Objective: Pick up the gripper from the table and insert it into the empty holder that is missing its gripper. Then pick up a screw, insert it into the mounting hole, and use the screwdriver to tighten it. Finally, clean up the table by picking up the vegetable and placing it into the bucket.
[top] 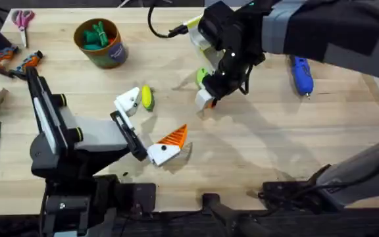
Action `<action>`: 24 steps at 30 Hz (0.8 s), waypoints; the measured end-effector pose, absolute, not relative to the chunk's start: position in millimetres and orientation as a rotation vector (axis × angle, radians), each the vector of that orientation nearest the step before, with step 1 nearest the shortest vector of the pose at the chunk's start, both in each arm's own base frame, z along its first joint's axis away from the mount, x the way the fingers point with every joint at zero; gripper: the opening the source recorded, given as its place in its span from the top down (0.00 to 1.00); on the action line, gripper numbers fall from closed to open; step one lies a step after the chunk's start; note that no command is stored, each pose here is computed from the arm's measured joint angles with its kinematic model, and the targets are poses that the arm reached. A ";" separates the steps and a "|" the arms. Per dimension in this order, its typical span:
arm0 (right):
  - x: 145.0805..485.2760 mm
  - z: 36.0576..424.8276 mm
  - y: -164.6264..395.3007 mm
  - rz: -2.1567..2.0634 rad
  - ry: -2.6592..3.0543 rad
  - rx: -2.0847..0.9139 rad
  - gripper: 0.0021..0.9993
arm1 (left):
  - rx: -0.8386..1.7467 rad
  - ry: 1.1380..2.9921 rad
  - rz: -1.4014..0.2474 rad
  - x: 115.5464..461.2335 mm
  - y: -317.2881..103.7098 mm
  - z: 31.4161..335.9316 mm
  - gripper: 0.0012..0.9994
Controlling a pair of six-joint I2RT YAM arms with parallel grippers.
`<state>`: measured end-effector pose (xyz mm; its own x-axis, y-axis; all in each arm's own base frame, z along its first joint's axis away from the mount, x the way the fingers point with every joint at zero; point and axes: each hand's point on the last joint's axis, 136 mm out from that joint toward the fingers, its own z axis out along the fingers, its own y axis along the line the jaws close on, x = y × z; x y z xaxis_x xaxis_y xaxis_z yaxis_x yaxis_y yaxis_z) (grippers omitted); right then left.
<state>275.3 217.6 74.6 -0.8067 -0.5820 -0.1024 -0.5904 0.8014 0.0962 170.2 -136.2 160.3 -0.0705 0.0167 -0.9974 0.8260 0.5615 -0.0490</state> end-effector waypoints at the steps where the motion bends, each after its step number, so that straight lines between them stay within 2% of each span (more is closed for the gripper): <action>1: 275.3 74.6 217.6 0.190 2.916 -0.952 0.48 | 0.753 1.505 -0.783 170.2 -136.2 160.3 0.01; 4: 275.4 74.6 217.7 0.190 2.915 -0.954 0.92 | 0.752 1.505 -0.783 170.2 -136.2 160.3 0.01; 5: 275.9 74.8 218.0 0.191 2.914 -0.952 0.97 | 0.752 1.505 -0.783 170.2 -136.2 160.3 0.01; 14: 264.3 83.7 207.7 0.161 2.983 -0.962 0.99 | 0.753 1.505 -0.782 170.2 -136.2 160.3 0.01; 20: 280.3 125.6 202.7 0.190 2.972 -0.893 0.99 | 0.752 1.505 -0.783 170.2 -136.2 160.3 0.01; 24: 284.2 153.5 202.3 0.367 2.937 -0.837 0.99 | 0.752 1.505 -0.783 170.2 -136.2 160.3 0.01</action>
<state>284.2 202.3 153.5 -0.8500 -0.5111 -0.1275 -0.5268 0.8238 0.2097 170.2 -136.2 160.3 -0.0707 0.0166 -0.9974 0.8260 0.5615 -0.0492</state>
